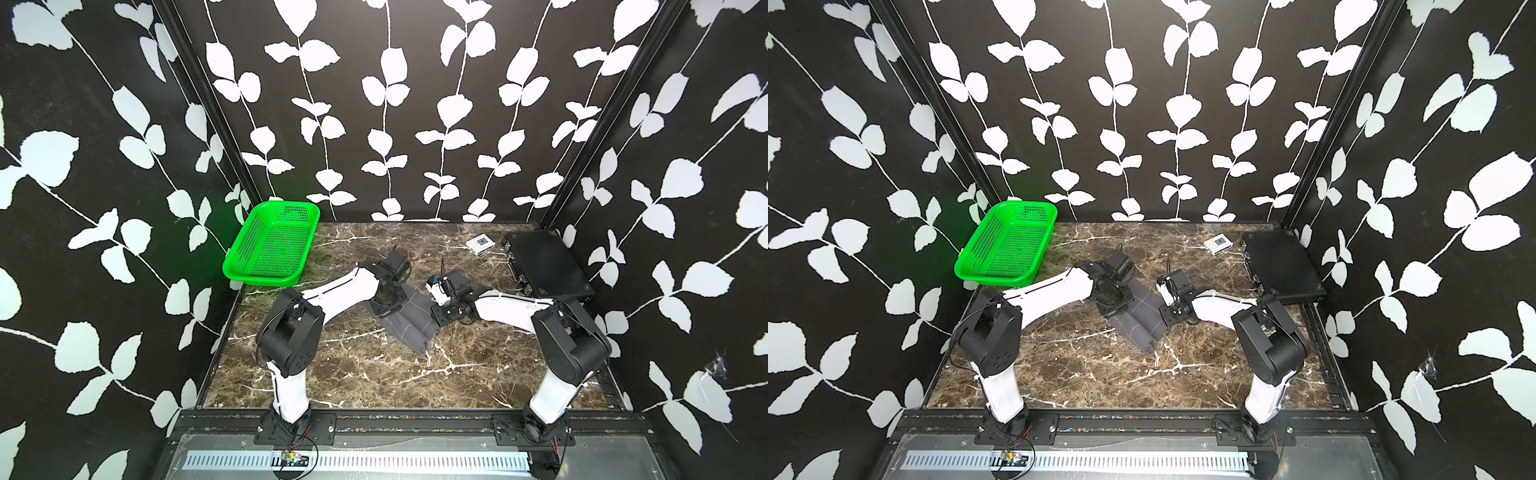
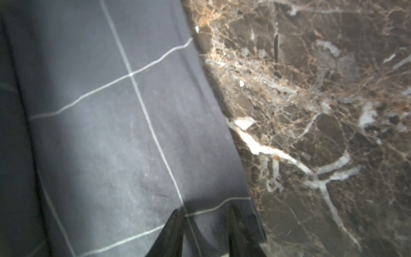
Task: Roll up the pillowcase
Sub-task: Roll the pillowcase at the center of the board.
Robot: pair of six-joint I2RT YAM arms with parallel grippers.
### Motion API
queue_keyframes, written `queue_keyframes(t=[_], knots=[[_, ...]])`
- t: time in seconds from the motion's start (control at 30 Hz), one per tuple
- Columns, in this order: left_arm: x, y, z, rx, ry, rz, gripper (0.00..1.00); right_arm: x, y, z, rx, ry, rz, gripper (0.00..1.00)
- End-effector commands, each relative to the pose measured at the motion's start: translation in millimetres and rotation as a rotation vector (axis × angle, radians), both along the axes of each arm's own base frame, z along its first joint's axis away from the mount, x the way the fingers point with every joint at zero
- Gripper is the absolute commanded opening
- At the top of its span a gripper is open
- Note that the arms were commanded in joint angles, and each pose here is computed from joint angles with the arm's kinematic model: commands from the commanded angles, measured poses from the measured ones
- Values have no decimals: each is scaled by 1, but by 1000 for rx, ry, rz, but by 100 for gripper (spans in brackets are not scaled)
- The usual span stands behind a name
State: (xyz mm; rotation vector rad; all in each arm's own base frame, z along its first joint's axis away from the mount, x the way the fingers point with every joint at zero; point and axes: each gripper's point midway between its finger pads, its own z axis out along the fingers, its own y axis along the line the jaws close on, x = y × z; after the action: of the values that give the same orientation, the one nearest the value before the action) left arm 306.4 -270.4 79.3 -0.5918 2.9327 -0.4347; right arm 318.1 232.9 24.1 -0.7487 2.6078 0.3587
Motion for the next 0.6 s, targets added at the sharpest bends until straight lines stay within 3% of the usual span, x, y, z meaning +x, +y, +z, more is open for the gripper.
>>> queue_keyframes(t=[0.0,0.17,0.57], knots=[[4,10,4,35,0,-13,0,-10,-3,0,-8,9,16,34],[2,30,5,118,11,-1,0,-12,-6,-3,-18,14,21,34],[26,29,-2,164,14,31,0,-20,-10,-7,-18,24,24,33]])
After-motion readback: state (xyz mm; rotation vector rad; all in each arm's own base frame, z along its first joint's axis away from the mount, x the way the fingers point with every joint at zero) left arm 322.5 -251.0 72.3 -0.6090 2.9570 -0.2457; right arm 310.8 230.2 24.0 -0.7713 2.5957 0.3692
